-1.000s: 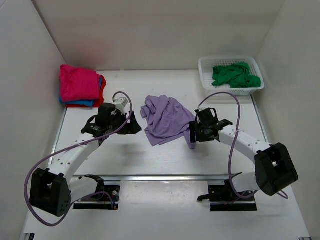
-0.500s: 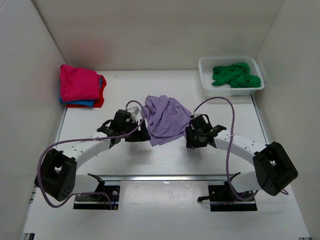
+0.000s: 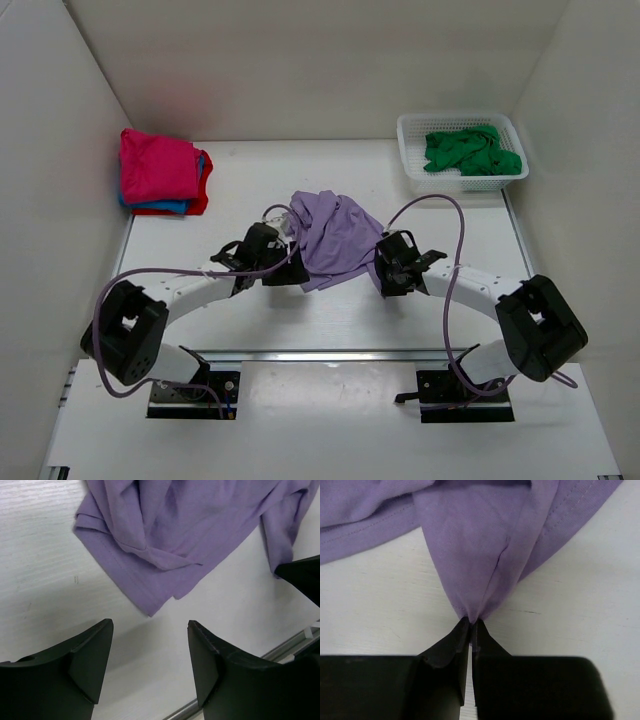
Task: Fold and stack the t-shirts
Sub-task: Flatten out the tshirt
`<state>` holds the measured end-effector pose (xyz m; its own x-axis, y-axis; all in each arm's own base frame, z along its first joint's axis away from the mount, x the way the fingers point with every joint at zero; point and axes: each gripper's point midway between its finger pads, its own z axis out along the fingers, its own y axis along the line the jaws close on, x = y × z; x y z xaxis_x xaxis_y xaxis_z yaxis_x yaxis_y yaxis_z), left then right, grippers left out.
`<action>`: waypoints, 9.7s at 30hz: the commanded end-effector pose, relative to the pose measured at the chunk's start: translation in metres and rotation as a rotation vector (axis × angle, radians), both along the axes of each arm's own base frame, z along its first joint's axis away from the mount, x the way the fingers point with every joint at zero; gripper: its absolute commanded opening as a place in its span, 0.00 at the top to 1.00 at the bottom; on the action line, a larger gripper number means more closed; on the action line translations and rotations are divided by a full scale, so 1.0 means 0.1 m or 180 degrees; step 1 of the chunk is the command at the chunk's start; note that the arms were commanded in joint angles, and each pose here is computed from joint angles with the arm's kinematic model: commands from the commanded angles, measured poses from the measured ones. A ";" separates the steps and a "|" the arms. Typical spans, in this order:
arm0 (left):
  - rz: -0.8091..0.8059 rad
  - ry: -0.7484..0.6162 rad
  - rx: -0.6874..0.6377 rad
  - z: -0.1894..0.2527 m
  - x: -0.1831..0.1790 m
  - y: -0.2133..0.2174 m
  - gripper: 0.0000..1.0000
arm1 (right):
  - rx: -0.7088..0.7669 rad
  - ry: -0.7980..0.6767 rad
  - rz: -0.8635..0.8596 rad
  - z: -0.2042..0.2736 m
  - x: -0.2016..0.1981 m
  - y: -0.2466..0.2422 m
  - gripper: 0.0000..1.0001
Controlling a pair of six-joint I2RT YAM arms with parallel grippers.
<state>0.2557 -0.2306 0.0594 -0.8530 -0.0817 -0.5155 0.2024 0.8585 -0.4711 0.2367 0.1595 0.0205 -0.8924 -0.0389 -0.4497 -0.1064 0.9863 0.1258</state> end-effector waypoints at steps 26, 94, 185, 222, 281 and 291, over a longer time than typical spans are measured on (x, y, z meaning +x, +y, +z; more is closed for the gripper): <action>-0.0063 0.0481 0.1984 -0.86 -0.20 0.07 0.85 | 0.0222 -0.0329 -0.0132 0.25 0.15 -0.10 1.00; 0.3135 -0.2946 0.1940 4.71 -0.24 2.96 1.00 | -0.0452 -0.3424 -0.0905 4.78 0.38 -1.84 1.00; 0.2687 -0.2983 0.1188 4.61 0.44 2.69 1.00 | 0.0767 -0.2401 0.1027 3.76 0.39 -0.06 1.00; 0.1768 -0.1970 0.1078 3.38 1.53 2.12 1.00 | 0.0432 -0.2343 0.0831 3.74 1.97 -0.25 1.00; 0.2235 -0.3488 0.0861 5.01 1.89 2.38 1.00 | 0.0004 -0.4012 0.0779 5.21 2.53 -0.27 1.00; 0.2283 -0.4052 0.0544 5.71 1.98 2.65 1.00 | 0.0021 -0.4515 0.0716 5.65 2.73 -0.37 1.00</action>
<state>0.5222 0.0263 0.5146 0.0816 -0.1281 -0.9884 -0.1605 0.9771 -0.1399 0.5458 0.1406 0.4824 0.0605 -0.1681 -0.9839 -0.3559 0.9173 -0.1786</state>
